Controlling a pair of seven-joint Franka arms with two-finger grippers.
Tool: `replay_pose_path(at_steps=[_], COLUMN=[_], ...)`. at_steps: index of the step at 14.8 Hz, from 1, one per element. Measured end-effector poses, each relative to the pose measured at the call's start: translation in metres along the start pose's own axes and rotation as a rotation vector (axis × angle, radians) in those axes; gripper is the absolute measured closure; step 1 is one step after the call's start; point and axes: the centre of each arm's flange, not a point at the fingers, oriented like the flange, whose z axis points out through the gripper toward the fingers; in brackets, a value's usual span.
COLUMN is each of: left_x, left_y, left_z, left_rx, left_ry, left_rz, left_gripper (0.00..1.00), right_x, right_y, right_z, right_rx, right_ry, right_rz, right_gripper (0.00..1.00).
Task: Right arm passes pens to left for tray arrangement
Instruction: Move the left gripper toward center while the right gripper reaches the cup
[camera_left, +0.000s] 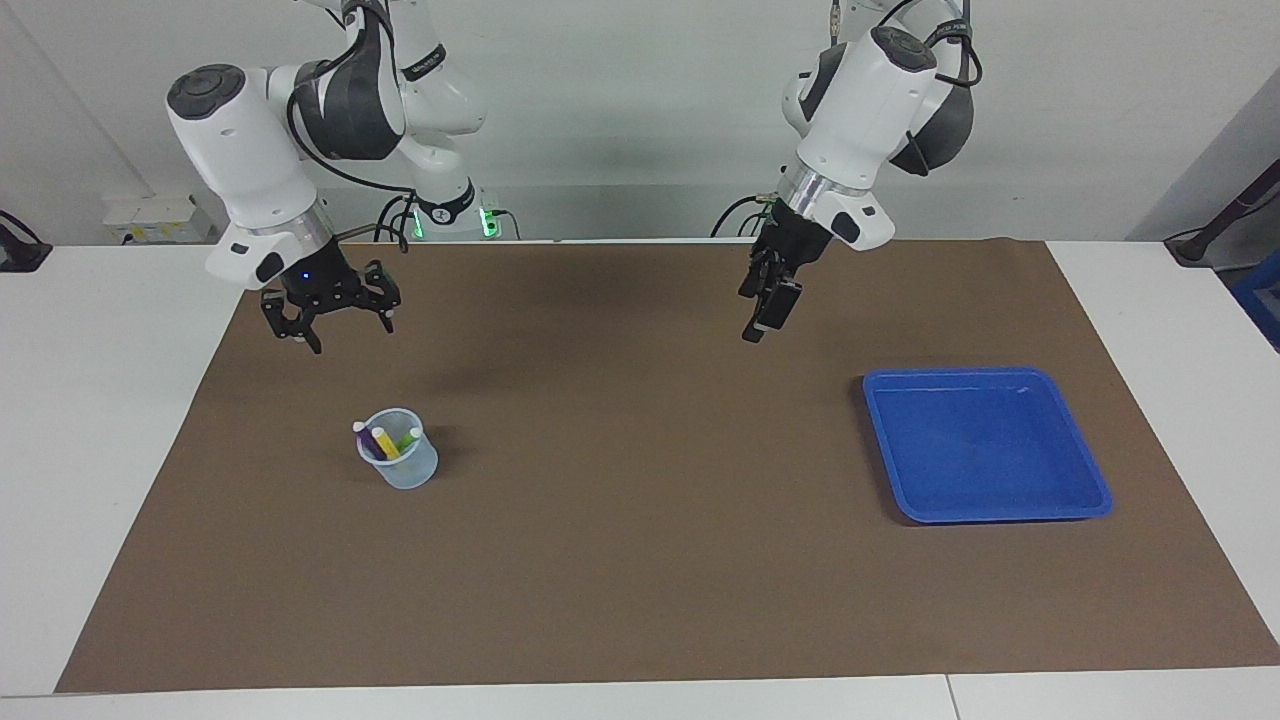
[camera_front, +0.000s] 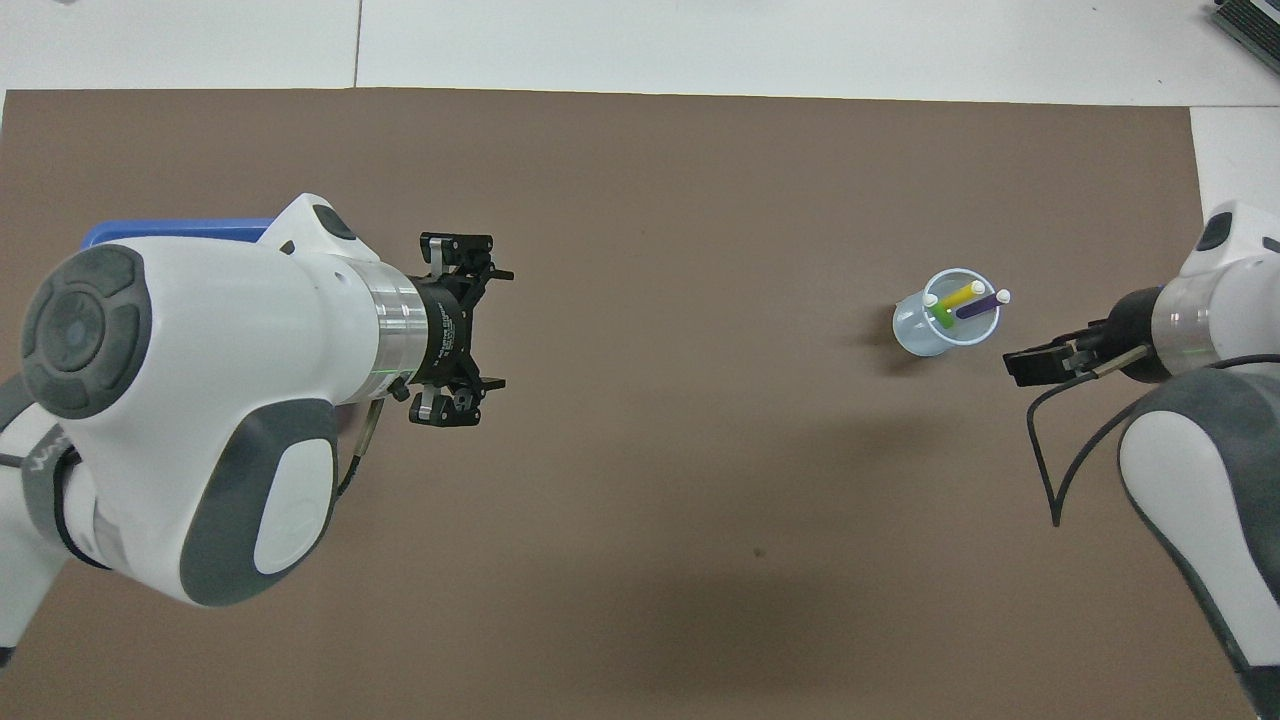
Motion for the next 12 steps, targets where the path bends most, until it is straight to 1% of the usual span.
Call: replay_pose_path(at_steps=[3,6,10,12], left_x=[-0.002,0.002,-0.006,-0.016], left_y=[-0.004,-0.005,-0.009,-0.011], left_z=[0.01,0.015,0.017,0.018], left_rx=[-0.026,-0.023,-0.017,-0.029], left_ry=[-0.004,0.0,-0.004,-0.013], left_rz=[-0.043,-0.056,-0.067,-0.071], left_gripper=[0.0,0.0,0.0,0.0], right_x=[0.004,0.009,0.02,0.027], right_y=[0.022,0.035,0.024,0.015], right_z=[0.031,0.062,0.074,0.074], right_rx=[0.005,0.003,-0.056,-0.07], right_ry=[-0.006,-0.015,-0.036,-0.023], right_rz=[-0.128,-0.256,-0.411,-0.469], right_gripper=[0.0,0.0,0.0,0.0])
